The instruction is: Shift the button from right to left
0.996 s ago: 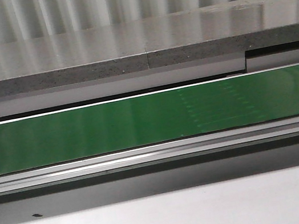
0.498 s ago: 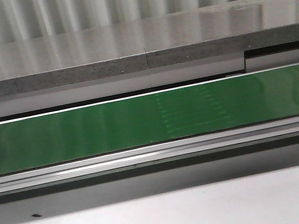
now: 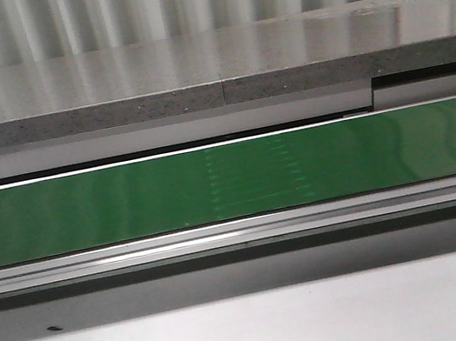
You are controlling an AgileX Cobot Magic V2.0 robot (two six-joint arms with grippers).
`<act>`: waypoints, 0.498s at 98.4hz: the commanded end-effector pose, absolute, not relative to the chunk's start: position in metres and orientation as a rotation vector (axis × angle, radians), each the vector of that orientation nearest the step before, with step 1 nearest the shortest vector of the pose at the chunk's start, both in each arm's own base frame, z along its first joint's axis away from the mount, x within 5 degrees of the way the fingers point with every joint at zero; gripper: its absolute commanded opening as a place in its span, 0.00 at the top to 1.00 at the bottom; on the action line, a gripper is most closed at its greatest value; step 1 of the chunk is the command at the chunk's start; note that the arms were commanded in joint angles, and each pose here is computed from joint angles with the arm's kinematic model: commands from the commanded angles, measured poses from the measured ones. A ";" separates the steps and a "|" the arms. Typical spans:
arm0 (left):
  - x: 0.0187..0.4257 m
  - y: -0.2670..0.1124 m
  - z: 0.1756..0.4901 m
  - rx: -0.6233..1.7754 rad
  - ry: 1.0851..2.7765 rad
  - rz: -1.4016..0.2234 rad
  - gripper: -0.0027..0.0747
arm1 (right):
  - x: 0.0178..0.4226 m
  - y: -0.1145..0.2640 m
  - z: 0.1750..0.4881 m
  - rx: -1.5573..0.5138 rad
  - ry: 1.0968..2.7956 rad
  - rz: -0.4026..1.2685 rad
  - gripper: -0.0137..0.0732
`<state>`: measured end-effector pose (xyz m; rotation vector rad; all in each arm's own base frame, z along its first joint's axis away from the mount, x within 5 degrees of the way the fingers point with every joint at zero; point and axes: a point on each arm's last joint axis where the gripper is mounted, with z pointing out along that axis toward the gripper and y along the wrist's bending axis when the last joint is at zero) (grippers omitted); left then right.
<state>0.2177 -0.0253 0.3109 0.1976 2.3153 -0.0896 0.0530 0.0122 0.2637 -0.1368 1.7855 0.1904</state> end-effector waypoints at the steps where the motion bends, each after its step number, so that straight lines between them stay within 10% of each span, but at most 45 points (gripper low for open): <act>1: 0.201 -0.025 0.328 0.167 2.150 -0.108 0.99 | 0.054 0.012 0.279 -0.139 1.690 0.180 0.91; 49: 0.099 -0.015 0.313 0.138 1.849 -0.110 0.99 | 0.054 0.012 0.279 -0.139 1.690 0.180 0.91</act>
